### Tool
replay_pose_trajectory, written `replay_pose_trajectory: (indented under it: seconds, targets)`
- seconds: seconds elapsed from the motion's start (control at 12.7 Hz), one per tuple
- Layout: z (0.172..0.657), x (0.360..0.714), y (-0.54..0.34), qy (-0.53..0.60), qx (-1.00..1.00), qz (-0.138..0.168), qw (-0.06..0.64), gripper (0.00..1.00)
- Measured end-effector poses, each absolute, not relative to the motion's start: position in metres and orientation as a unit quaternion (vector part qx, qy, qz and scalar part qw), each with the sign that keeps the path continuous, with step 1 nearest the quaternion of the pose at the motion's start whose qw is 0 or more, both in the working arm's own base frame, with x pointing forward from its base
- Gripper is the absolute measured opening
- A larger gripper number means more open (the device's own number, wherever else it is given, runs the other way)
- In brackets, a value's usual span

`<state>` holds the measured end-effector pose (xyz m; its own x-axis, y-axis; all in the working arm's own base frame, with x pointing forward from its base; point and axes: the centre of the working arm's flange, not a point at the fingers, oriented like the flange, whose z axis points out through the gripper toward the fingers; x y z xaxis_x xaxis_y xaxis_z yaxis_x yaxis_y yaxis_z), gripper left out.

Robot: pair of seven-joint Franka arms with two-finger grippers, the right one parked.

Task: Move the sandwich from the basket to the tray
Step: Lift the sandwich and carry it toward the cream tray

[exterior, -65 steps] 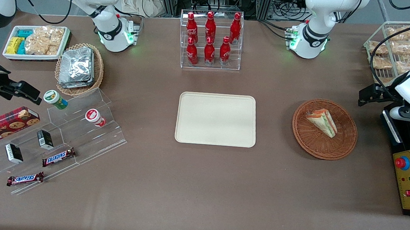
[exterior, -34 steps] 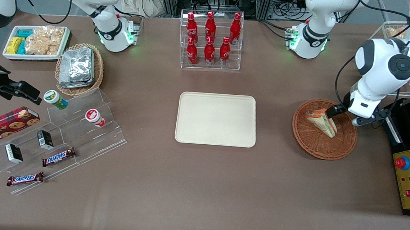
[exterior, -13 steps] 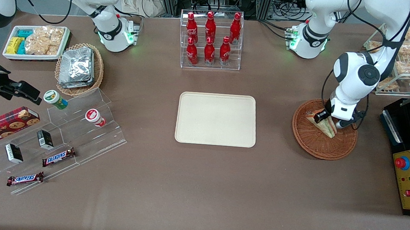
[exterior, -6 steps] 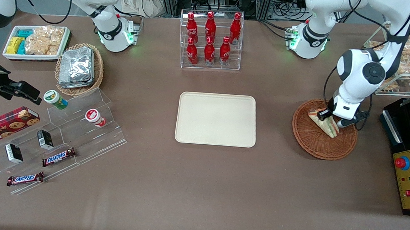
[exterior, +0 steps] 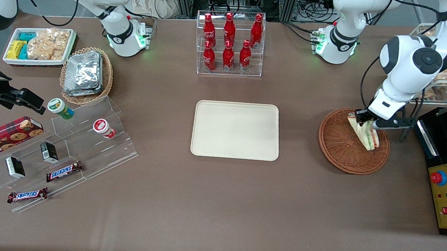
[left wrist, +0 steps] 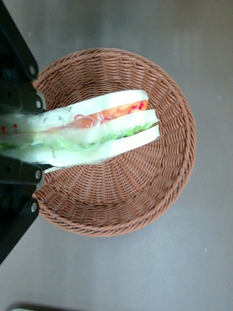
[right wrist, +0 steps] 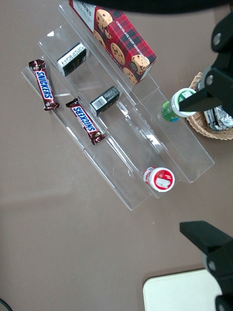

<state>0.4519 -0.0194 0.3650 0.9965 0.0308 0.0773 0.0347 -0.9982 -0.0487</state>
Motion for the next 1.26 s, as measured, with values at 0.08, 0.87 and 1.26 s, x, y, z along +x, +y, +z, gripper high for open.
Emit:
replay_pose_trajectory:
  seconds: [0.08,0.87,1.26]
  targets:
    - [0.371,0.454,-0.023,0.000,-0.999,-0.040,0.026,0.33]
    - [0.428,0.448,-0.144,0.167,-0.985,-0.049,0.008,0.28]
    - [0.422,0.438,-0.253,0.176,-0.984,-0.037,-0.013,0.29]
